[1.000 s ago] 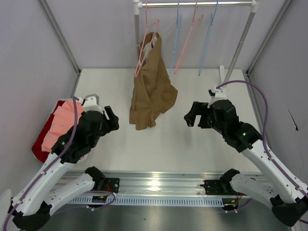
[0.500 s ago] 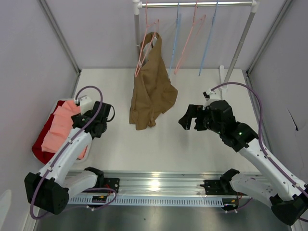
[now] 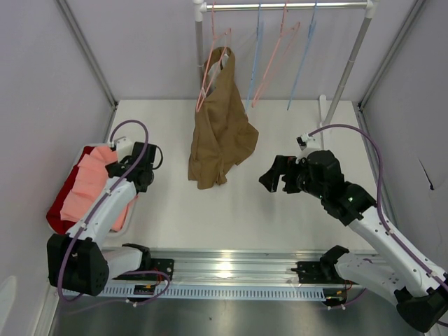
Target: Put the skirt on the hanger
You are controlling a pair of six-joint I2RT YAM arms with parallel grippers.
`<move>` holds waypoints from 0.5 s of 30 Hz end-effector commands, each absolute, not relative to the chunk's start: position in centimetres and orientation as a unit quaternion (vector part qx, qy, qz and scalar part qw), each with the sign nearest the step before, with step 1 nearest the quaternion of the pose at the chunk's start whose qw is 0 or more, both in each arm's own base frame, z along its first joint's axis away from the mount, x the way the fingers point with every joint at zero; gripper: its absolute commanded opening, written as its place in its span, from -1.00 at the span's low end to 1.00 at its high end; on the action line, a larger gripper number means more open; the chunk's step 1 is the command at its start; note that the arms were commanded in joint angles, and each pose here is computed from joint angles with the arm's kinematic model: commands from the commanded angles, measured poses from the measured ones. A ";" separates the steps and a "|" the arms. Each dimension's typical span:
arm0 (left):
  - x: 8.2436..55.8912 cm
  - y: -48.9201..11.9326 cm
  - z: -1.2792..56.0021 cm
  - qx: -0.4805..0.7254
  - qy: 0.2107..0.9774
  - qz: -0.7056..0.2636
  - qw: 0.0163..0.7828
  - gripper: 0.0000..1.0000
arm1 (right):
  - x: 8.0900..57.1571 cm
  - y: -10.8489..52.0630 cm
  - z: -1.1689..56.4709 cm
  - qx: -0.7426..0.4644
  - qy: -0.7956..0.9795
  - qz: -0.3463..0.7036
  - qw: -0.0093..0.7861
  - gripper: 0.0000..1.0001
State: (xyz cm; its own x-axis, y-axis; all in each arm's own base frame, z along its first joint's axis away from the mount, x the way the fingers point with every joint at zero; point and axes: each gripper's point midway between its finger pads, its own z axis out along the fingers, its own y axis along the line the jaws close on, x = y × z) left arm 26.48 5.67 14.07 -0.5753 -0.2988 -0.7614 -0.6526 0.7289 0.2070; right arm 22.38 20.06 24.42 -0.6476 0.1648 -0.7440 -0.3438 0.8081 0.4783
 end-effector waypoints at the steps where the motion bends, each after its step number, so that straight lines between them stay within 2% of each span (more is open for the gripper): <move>1: 27.1 5.8 14.0 -0.283 0.854 0.227 0.374 0.53 | 22.5 20.4 25.7 -0.051 0.838 0.326 0.434 0.99; 3: 27.0 5.8 14.1 -0.282 0.855 0.223 0.374 0.36 | 22.5 20.4 25.6 -0.051 0.839 0.326 0.433 0.99; 4: 27.0 5.7 14.2 -0.282 0.855 0.220 0.375 0.03 | 22.5 20.4 25.4 -0.050 0.840 0.325 0.432 0.99; 6: 27.0 5.6 14.6 -0.281 0.855 0.213 0.380 -0.36 | 22.5 20.4 25.3 -0.048 0.839 0.328 0.431 0.99; 7: 27.0 5.4 14.6 -0.279 0.858 0.209 0.378 -0.71 | 22.5 20.5 25.3 -0.048 0.839 0.329 0.430 0.99; 8: 27.0 5.3 15.1 -0.278 0.857 0.204 0.383 -0.90 | 22.5 20.5 25.1 -0.048 0.840 0.329 0.429 0.99; 9: 27.2 5.2 15.6 -0.278 0.856 0.199 0.387 -1.00 | 22.4 20.5 25.1 -0.048 0.840 0.329 0.428 0.99; 15: 27.5 4.2 20.9 -0.258 0.854 0.154 0.425 -1.00 | 22.6 21.0 25.7 -0.057 0.835 0.336 0.431 0.99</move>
